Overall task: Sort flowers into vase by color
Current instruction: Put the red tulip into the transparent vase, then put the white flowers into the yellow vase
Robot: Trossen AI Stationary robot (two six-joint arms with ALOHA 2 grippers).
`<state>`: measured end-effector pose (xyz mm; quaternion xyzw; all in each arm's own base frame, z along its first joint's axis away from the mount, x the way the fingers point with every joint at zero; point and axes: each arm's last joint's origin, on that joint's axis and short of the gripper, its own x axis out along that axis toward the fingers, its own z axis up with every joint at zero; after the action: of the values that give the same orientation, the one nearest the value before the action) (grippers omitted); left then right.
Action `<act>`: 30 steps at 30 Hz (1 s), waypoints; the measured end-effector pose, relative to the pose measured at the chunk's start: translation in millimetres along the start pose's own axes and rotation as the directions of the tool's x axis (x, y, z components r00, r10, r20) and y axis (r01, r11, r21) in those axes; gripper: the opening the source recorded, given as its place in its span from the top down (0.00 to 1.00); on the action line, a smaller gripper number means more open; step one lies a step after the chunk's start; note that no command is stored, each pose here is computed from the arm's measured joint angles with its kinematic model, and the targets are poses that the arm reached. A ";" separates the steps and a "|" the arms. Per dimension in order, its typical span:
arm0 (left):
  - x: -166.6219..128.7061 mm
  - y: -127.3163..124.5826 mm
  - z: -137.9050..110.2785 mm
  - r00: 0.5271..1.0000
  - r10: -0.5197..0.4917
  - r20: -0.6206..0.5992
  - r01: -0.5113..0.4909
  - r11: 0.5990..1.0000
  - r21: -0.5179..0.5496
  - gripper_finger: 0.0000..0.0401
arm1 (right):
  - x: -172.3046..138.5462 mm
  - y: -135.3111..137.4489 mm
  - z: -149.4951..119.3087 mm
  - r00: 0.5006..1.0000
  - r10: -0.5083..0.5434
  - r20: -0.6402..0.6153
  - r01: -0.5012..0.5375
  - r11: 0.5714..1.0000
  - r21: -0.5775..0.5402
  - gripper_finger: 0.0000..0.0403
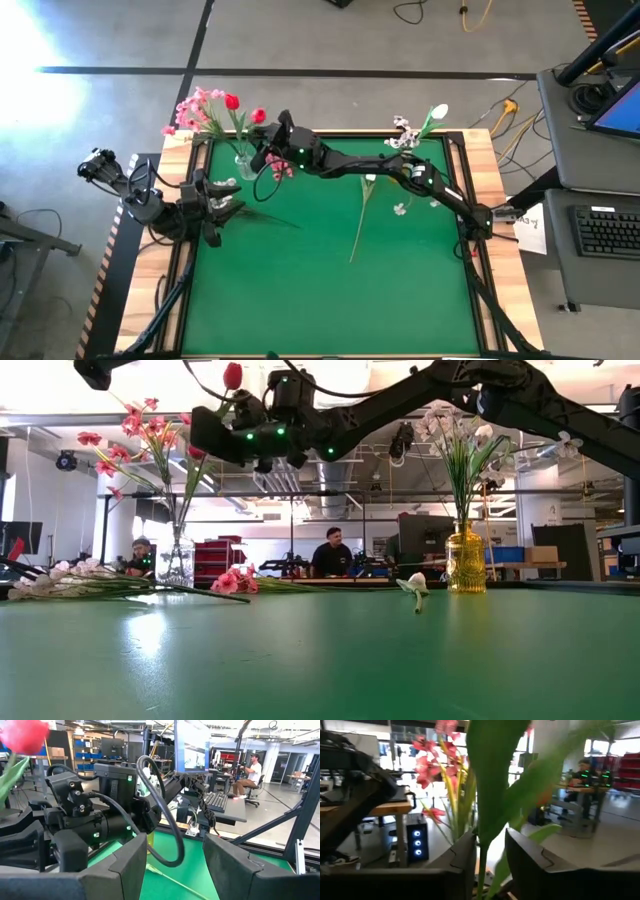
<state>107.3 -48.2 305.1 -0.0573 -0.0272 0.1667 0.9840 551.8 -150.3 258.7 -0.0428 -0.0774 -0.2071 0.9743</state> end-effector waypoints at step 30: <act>-2.1 11.5 -9.0 0.935 0.354 -0.007 -0.352 0.932 0.085 0.55 | -1.7 1.2 -11.3 0.987 0.038 -0.158 -0.046 0.998 -0.051 0.45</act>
<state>102.2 -39.1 294.7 -0.0222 0.0012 0.3411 0.9398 552.3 -149.8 247.3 -0.0545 0.0062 -0.1913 0.9800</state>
